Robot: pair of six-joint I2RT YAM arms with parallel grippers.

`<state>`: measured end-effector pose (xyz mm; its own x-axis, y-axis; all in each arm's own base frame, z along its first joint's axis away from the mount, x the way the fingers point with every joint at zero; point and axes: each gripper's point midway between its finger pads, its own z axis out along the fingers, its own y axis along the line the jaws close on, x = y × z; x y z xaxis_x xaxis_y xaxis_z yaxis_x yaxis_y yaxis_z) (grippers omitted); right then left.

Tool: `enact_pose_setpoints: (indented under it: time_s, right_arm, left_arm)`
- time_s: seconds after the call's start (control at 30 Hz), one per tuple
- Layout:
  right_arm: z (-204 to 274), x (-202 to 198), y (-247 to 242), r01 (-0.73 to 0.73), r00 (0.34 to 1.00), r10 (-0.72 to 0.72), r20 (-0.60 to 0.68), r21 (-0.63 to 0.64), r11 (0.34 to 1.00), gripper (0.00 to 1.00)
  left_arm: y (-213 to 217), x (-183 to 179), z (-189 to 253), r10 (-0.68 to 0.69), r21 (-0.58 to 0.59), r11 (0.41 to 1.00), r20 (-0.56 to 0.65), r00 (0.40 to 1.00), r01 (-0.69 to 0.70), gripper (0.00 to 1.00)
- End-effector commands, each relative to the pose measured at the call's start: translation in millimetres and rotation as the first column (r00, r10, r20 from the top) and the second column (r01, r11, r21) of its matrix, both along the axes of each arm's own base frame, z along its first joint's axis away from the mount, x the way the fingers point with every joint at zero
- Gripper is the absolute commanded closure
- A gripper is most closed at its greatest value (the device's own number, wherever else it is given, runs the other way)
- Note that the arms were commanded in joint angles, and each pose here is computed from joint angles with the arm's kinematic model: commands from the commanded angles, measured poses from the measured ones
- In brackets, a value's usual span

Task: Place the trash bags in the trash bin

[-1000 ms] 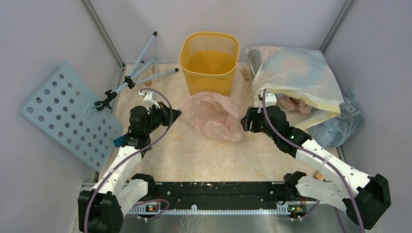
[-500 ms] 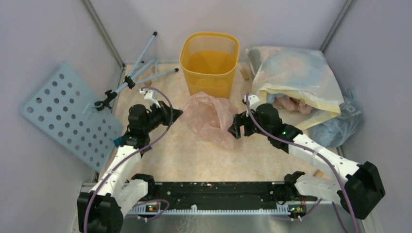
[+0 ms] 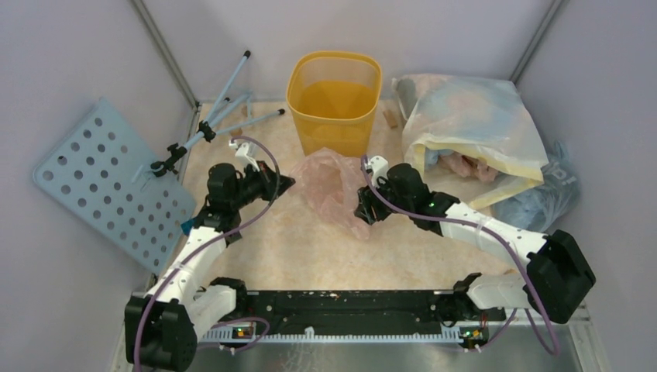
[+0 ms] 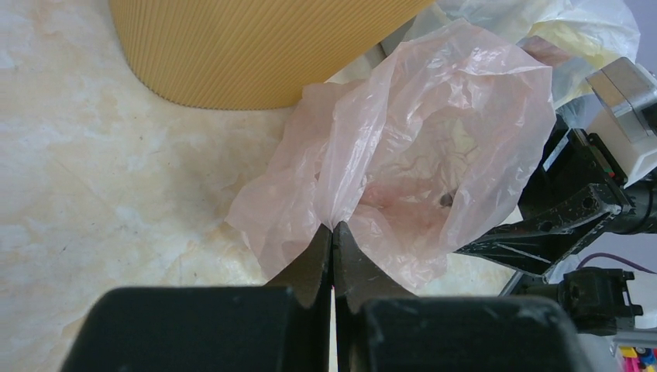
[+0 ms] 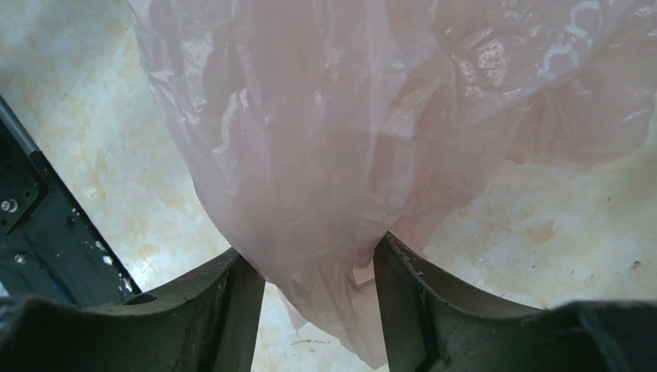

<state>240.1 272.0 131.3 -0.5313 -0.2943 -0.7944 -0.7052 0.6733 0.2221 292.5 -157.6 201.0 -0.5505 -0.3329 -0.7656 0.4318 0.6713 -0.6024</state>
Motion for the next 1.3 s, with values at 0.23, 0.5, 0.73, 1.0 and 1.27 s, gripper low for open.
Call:
enact_pose_setpoints:
  time_s: [0.23,0.5,0.73,1.0,1.27]
  right_arm:
    - [40.3,0.8,1.2,0.05,0.996,-0.053,0.065,0.05,0.997,0.7]
    - [52.0,65.8,-82.7,0.64,0.755,-0.613,0.233,-0.058,0.766,1.0]
    - [59.0,83.3,-182.9,0.976,0.167,-0.963,0.21,0.102,0.191,1.0]
    - [34.7,97.7,-157.2,0.875,0.482,-0.862,0.155,-0.031,0.483,0.6]
    - [56.0,46.7,-98.5,0.498,0.837,-0.533,0.124,0.229,0.836,0.22]
  left_arm:
    - [20.4,17.8,16.1,0.135,0.047,0.989,0.053,0.989,-0.137,1.0]
    - [25.7,3.9,12.4,0.168,0.028,0.985,0.065,0.984,-0.17,1.0]
    - [31.9,-11.9,13.3,0.192,0.031,0.981,0.069,0.979,-0.194,1.0]
    - [60.4,-6.0,15.7,0.342,0.087,0.933,0.088,0.936,-0.349,1.0]
    - [62.6,12.9,11.5,0.353,0.119,0.926,0.056,0.934,-0.358,1.0]
